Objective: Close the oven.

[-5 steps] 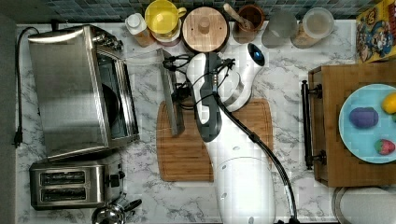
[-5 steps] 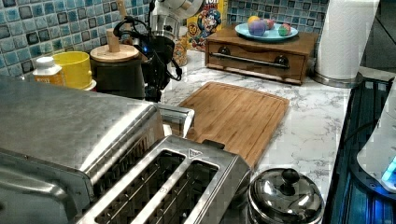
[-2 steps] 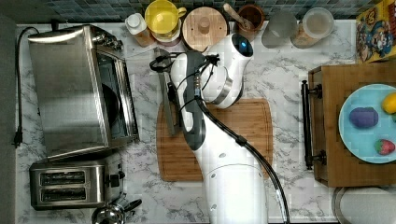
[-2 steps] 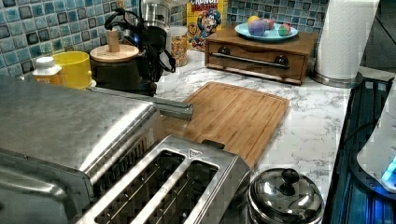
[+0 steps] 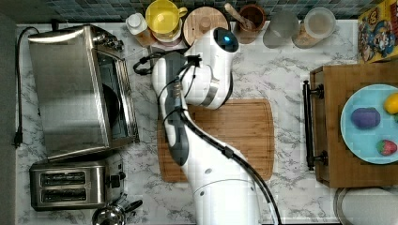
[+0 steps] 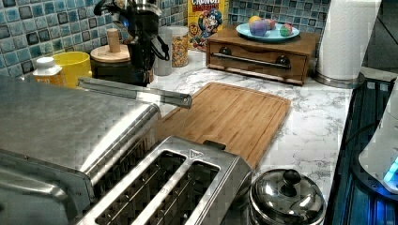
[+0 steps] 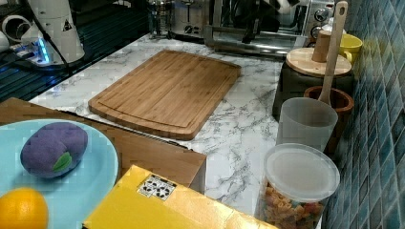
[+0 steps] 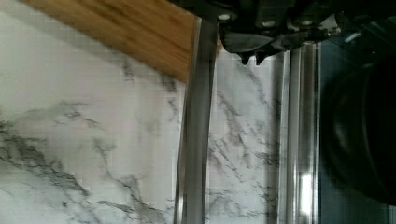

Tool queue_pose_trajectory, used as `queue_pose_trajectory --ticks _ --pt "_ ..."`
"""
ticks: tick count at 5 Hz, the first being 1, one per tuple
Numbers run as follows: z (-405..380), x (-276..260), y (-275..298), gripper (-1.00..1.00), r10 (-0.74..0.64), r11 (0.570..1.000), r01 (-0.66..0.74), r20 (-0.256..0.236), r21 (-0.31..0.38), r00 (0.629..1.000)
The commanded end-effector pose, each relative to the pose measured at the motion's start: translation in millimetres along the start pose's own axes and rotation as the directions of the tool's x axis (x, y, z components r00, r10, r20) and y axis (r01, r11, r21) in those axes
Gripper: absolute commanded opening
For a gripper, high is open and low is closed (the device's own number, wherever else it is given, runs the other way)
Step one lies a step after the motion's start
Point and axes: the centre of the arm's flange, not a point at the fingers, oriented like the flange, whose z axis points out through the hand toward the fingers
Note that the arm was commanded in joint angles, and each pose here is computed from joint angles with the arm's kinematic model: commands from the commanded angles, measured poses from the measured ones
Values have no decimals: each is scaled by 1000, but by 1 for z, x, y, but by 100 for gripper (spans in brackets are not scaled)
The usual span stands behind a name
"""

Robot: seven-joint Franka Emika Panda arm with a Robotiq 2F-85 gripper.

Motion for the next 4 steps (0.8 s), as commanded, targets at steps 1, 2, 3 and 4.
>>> queue_pose_trajectory --ticks 1,2,3,4 --pt "43 24 -275 -100 -238 938 238 28 -252 971" --pt "44 30 -286 -100 -181 932 174 8 -319 984" --pt "27 24 -303 -100 -165 903 118 -81 -413 983" --pt "21 25 -321 -100 -135 825 32 -142 -565 980"
